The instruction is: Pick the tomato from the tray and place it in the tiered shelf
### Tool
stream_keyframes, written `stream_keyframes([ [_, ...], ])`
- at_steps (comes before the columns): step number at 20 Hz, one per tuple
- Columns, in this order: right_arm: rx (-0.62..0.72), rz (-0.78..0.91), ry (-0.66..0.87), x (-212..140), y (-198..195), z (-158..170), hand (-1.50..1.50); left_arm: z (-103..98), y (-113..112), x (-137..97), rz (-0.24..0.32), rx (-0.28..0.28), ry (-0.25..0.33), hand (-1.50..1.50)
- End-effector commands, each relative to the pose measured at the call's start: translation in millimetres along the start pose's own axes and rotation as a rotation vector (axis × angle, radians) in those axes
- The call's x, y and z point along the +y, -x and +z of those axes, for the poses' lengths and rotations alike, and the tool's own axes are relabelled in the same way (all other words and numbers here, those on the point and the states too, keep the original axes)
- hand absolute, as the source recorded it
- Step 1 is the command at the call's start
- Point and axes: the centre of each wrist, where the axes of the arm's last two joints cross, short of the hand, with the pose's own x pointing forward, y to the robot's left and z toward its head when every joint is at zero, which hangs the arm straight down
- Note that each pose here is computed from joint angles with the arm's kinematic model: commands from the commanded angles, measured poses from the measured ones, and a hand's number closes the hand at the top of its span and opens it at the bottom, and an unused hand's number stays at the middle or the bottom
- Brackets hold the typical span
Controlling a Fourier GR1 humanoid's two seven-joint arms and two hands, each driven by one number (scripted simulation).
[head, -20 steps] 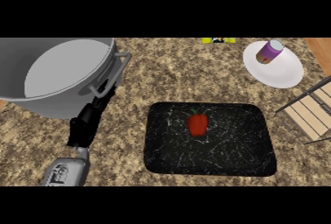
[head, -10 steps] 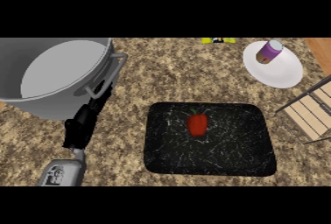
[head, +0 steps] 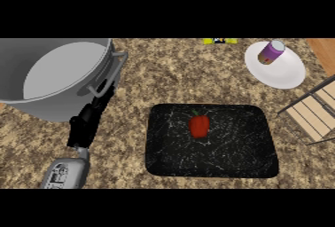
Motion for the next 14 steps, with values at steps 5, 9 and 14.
stream_keyframes([
  [5, 0.081, -0.299, 0.194, -55.5, -22.6, -1.0, -1.50, -0.4, 4.5, 9.4, -0.006, -0.002, -0.002, 0.00],
  [9, 0.143, -0.236, 0.255, -118.5, -39.8, 26.3, -1.50, 4.1, -11.1, -1.5, -0.015, -0.031, -0.028, 0.00],
  [14, 0.316, -0.152, 0.231, -150.2, -48.5, 46.0, -1.50, 0.4, 2.0, 9.9, 0.004, -0.015, -0.008, 0.00],
])
